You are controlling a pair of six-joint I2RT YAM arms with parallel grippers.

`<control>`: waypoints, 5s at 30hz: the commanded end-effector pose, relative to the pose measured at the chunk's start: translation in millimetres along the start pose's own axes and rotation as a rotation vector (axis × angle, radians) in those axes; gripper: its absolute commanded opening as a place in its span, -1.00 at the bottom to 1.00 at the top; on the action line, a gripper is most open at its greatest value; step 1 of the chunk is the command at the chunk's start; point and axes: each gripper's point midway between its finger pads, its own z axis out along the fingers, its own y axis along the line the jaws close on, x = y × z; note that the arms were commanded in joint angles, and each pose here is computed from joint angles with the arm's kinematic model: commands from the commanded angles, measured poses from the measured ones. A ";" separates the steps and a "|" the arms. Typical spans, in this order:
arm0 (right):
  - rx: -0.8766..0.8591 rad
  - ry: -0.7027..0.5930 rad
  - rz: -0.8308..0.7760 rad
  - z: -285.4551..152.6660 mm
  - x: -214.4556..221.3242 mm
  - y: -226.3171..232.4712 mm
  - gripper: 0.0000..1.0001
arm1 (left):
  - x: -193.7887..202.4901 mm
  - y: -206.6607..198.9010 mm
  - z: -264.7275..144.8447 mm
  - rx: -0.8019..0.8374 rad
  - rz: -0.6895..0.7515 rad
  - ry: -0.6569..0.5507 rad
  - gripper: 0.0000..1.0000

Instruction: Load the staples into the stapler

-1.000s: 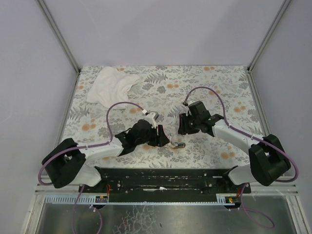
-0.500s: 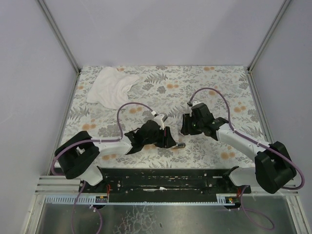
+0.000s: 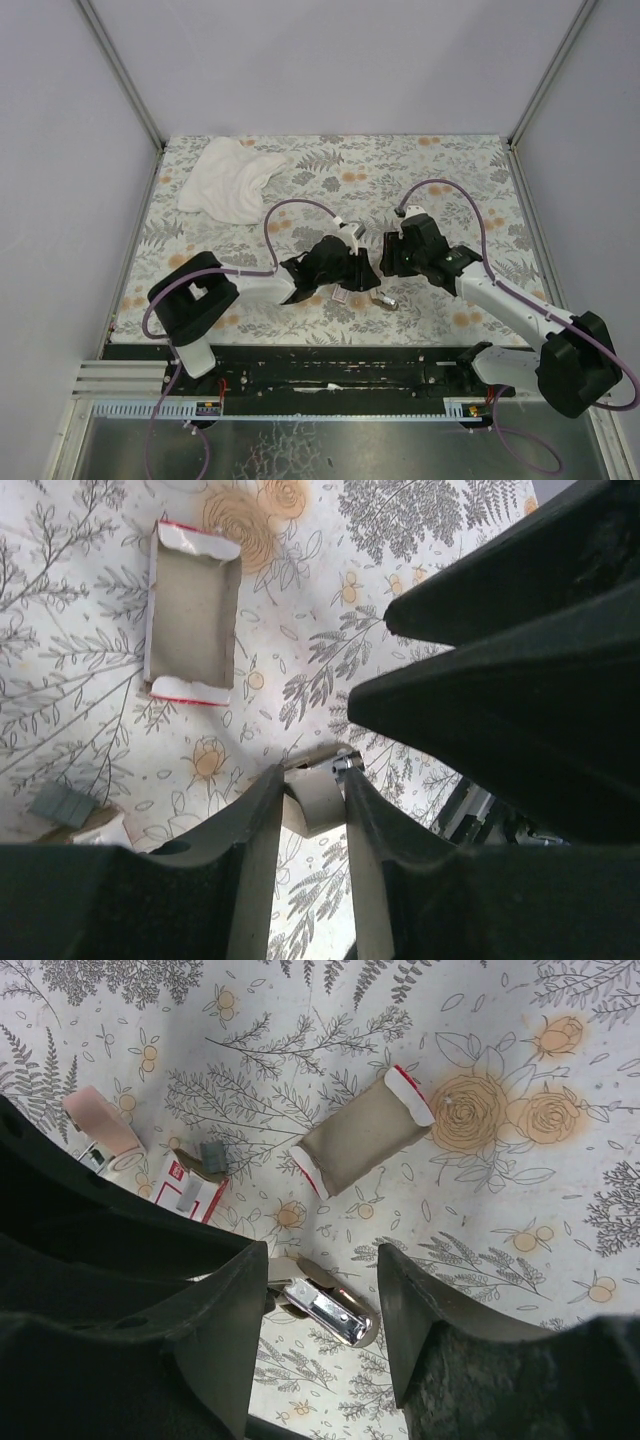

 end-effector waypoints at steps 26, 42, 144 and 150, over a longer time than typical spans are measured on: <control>0.007 -0.066 0.002 -15.9 -9.3 -2.0 0.15 | 16.1 34.3 -33.5 -0.131 0.111 -0.051 0.18; -0.040 -0.071 -0.022 -12.3 -19.9 10.1 0.16 | 68.3 79.8 -68.6 -0.244 0.084 0.035 0.13; -1.174 -0.338 0.047 -171.1 -114.1 220.2 -0.52 | -123.2 -116.5 -245.2 0.548 -0.157 -0.487 0.09; -1.182 -0.328 0.052 -171.3 -109.7 219.2 -0.52 | -126.4 -120.5 -249.8 0.555 -0.151 -0.498 -0.08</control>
